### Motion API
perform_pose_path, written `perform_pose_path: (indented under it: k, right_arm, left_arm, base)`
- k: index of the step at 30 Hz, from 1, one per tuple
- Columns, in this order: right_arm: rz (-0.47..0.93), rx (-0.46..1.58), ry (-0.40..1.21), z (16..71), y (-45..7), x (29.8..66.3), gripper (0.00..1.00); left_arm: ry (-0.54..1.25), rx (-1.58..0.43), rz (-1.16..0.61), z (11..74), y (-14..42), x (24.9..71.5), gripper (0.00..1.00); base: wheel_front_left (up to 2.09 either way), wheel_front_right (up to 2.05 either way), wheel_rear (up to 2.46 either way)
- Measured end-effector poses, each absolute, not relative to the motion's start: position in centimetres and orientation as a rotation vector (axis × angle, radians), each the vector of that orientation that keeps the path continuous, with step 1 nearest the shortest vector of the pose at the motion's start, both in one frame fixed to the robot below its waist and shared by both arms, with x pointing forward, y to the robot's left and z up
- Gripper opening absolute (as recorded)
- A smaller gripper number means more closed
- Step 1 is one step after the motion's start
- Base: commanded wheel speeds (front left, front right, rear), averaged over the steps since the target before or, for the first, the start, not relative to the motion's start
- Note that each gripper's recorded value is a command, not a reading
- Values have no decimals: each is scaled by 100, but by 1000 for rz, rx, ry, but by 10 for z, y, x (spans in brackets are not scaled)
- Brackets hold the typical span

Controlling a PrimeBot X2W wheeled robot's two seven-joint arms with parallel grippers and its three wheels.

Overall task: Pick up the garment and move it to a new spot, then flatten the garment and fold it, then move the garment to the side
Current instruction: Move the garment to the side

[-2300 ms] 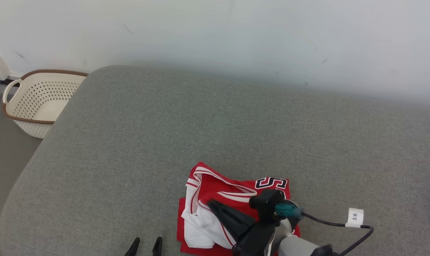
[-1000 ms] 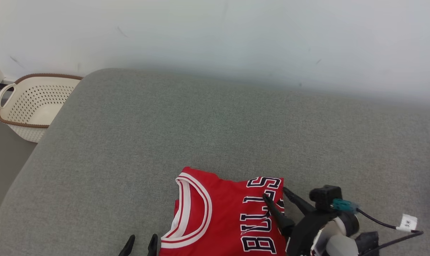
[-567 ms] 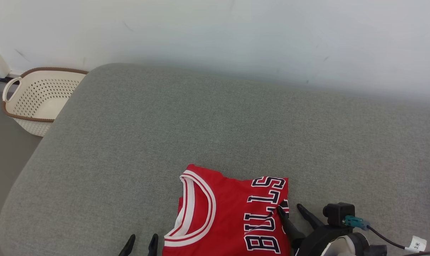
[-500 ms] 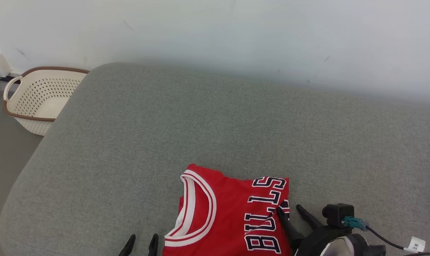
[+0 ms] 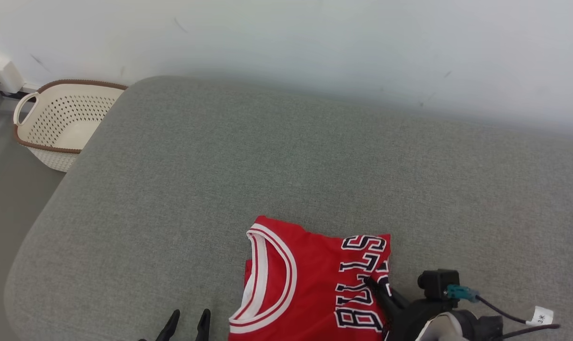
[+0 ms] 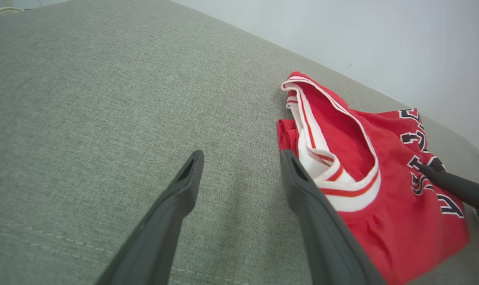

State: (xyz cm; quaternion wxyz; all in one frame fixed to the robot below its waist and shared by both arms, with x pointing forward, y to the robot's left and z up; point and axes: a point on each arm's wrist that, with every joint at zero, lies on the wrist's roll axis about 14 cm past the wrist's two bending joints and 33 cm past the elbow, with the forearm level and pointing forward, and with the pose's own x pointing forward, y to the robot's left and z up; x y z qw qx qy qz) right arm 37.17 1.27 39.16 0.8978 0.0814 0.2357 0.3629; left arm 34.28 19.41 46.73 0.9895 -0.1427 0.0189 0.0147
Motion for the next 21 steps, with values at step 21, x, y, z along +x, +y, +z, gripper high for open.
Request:
perform_pose_path:
  k: [21]
  right_arm:
    - [498, 171, 210, 456, -73, 400, 0]
  left_arm:
    - [-32, -269, -122, 495, 151, 363, 100]
  base:
    - [0, 0, 0]
